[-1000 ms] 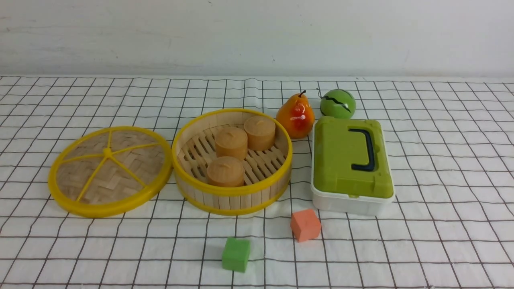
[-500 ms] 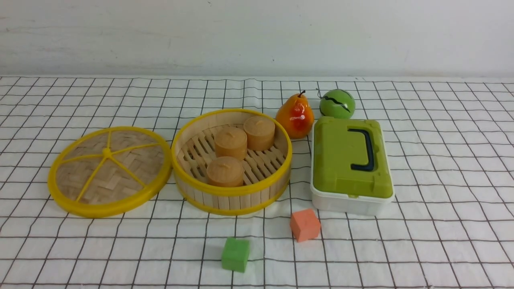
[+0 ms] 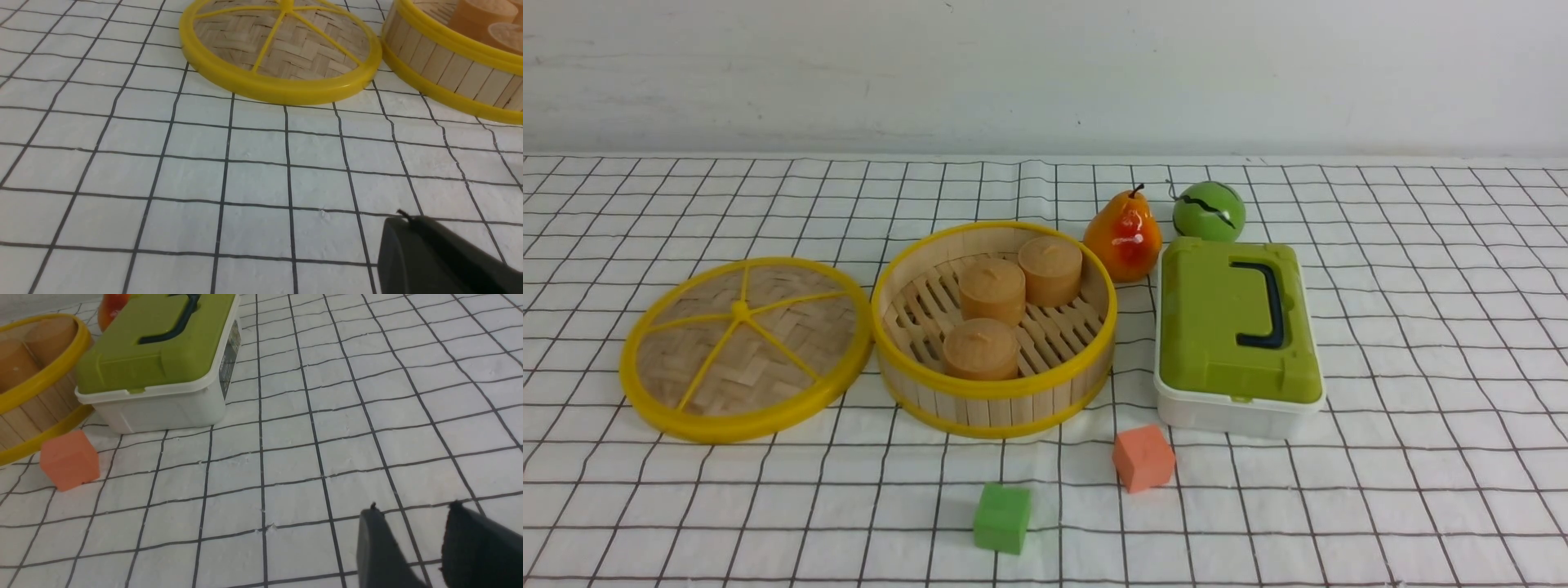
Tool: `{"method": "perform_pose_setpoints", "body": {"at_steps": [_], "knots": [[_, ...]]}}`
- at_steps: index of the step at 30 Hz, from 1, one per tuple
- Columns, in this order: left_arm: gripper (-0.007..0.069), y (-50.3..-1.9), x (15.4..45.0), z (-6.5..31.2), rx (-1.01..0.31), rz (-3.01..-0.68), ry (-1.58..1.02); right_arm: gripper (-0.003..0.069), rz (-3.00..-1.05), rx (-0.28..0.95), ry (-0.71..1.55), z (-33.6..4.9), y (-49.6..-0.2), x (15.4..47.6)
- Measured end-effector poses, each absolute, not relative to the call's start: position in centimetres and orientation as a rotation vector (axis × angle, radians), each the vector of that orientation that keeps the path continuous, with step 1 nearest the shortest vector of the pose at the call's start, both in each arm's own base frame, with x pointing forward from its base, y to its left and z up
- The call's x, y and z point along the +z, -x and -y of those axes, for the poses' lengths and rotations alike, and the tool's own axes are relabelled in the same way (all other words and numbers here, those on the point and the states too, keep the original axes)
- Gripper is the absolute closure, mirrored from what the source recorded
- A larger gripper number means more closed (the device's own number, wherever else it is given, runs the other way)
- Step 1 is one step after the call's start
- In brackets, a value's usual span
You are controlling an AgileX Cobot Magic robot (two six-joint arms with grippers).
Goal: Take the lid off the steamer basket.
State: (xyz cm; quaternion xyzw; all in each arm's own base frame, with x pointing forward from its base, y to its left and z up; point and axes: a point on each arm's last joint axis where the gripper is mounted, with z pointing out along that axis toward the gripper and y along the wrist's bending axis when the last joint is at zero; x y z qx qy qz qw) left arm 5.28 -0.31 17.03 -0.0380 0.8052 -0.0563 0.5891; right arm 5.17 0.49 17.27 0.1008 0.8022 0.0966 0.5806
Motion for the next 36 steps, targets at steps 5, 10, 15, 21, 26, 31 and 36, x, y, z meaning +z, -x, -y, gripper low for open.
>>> {"method": "perform_pose_setpoints", "body": {"at_steps": [5,10,15,21,26,31,36], "knots": [[0.0634,-5.28,17.03,0.31,-0.131,-1.876,0.088,0.0419,-1.875,0.226,-0.235,-0.49,-5.17,17.27],[0.0627,-5.28,17.03,0.31,-0.131,-1.876,0.088,0.0419,-1.875,0.226,-0.235,-0.49,-5.17,17.27],[0.0624,-5.28,17.03,0.31,-0.131,-1.876,0.088,0.0419,-1.877,0.226,-0.235,-0.49,-5.17,17.25],[0.062,-5.27,17.02,0.31,-0.131,-1.877,0.089,0.0419,-1.877,0.226,-0.235,-0.49,-5.17,17.25],[0.0616,-5.27,17.01,0.31,-0.131,-1.878,0.089,0.0419,-1.877,0.226,-0.235,-0.49,-5.17,17.25],[0.0612,-5.27,17.01,0.31,-0.131,-1.878,0.089,0.0419,-1.877,0.226,-0.235,-0.49,-5.17,17.25],[0.0609,-5.27,17.01,0.31,-0.131,-1.878,0.089,0.0419,-1.877,0.226,-0.235,-0.49,-5.17,17.25]]}}
